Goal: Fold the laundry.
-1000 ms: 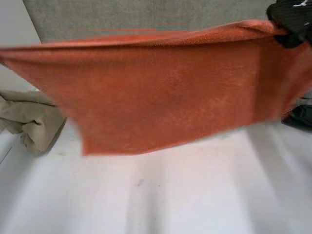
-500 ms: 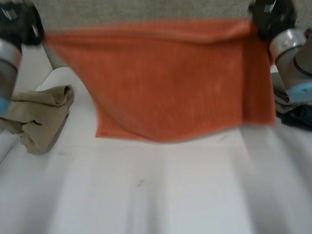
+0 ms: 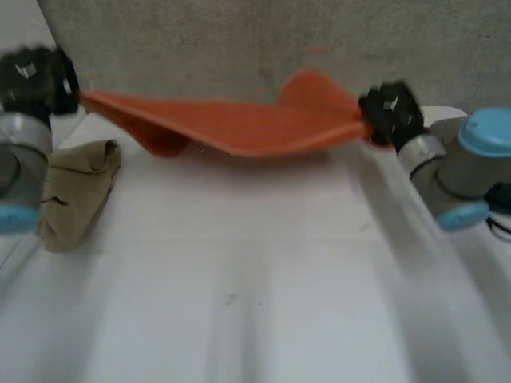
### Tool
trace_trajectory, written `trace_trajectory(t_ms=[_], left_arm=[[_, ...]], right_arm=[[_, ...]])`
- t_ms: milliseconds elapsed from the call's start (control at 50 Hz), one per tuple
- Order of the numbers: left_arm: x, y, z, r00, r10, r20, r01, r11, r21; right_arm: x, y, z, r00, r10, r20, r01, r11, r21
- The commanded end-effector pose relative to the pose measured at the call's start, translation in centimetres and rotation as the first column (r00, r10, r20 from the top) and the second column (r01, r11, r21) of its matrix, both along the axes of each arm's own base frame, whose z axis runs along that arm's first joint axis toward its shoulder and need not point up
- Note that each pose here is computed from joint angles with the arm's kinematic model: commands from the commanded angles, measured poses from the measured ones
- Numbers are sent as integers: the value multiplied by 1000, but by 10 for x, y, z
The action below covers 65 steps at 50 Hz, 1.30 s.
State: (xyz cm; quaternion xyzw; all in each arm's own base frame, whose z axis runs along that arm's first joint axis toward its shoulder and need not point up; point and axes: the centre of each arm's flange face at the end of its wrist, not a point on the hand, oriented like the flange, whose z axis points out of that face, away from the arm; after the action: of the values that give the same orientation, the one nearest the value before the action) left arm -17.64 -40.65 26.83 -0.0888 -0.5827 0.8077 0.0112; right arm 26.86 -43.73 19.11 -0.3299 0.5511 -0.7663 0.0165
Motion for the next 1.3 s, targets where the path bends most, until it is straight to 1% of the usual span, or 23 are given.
trace_trajectory(t_ms=[20, 100, 180, 340, 420, 500, 580, 620, 640, 720, 800, 880, 980, 1020, 1040, 1080, 1100, 1120, 1160, 1180, 1240, 1260, 1300], left_arm=[[3, 20, -68, 994, -40, 99, 34, 997, 66], [8, 24, -75, 992, -49, 113, 42, 997, 69], [15, 28, -72, 994, -35, 107, 25, 996, 90], [22, 42, -64, 995, -27, 96, 13, 989, 150], [29, 54, -62, 995, -20, 96, 1, 980, 201], [33, 70, -59, 995, -35, 96, 10, 969, 248], [34, 86, -57, 992, -74, 106, 39, 954, 298], [34, 94, -57, 989, -90, 114, 49, 945, 322], [36, 100, -56, 986, -105, 129, 56, 939, 340], [40, 116, -55, 977, -143, 161, 67, 912, 404], [50, 131, -52, 969, -159, 190, 50, 877, 478], [56, 144, -49, 966, -186, 182, 58, 837, 544], [58, 156, -44, 963, -215, 161, 82, 806, 585], [58, 158, -42, 964, -217, 156, 85, 802, 592], [60, 160, -38, 965, -212, 158, 79, 801, 593], [62, 162, -34, 965, -205, 163, 70, 801, 594], [62, 163, -32, 965, -203, 166, 67, 802, 593], [62, 167, -28, 964, -205, 172, 64, 801, 595], [61, 171, -25, 961, -212, 177, 63, 793, 606], [59, 176, -23, 956, -226, 186, 63, 780, 623], [56, 183, -23, 944, -254, 210, 58, 756, 652], [54, 186, -25, 934, -280, 224, 61, 739, 671], [52, 185, -27, 921, -303, 245, 60, 732, 679]], right_arm=[[-9, 23, -66, 997, -5, -78, 27, 961, 274], [-19, 26, -81, 994, -23, -103, 60, 925, 376], [-28, 25, -87, 991, -53, -121, 100, 901, 423], [-55, 10, -78, 978, -172, -118, 205, 890, 406], [-67, 13, -69, 963, -229, -143, 268, 871, 413], [-82, 18, -58, 956, -254, -148, 293, 861, 415], [-86, 27, -51, 965, -196, -176, 253, 879, 405], [-86, 33, -47, 963, -168, -211, 240, 888, 391], [-87, 39, -44, 955, -151, -256, 242, 894, 378], [-104, 52, -30, 931, -154, -331, 279, 886, 371], [-113, 64, -20, 923, -129, -363, 276, 878, 390], [-120, 77, -17, 920, -84, -384, 257, 868, 426], [-124, 90, -19, 907, -8, -421, 224, 856, 466], [-127, 96, -19, 895, 14, -447, 232, 839, 492], [-129, 108, -16, 881, 48, -471, 243, 808, 536], [-132, 120, -11, 867, 86, -491, 251, 775, 581], [-133, 128, -9, 860, 116, -497, 251, 752, 610], [-136, 144, -1, 843, 181, -507, 249, 704, 665], [-139, 155, 6, 827, 233, -512, 243, 673, 698], [-140, 163, 14, 810, 282, -514, 226, 659, 717], [-138, 165, 20, 787, 322, -526, 187, 688, 701], [-136, 162, 21, 784, 323, -531, 173, 706, 686], [-134, 156, 15, 787, 321, -527, 172, 706, 687]])
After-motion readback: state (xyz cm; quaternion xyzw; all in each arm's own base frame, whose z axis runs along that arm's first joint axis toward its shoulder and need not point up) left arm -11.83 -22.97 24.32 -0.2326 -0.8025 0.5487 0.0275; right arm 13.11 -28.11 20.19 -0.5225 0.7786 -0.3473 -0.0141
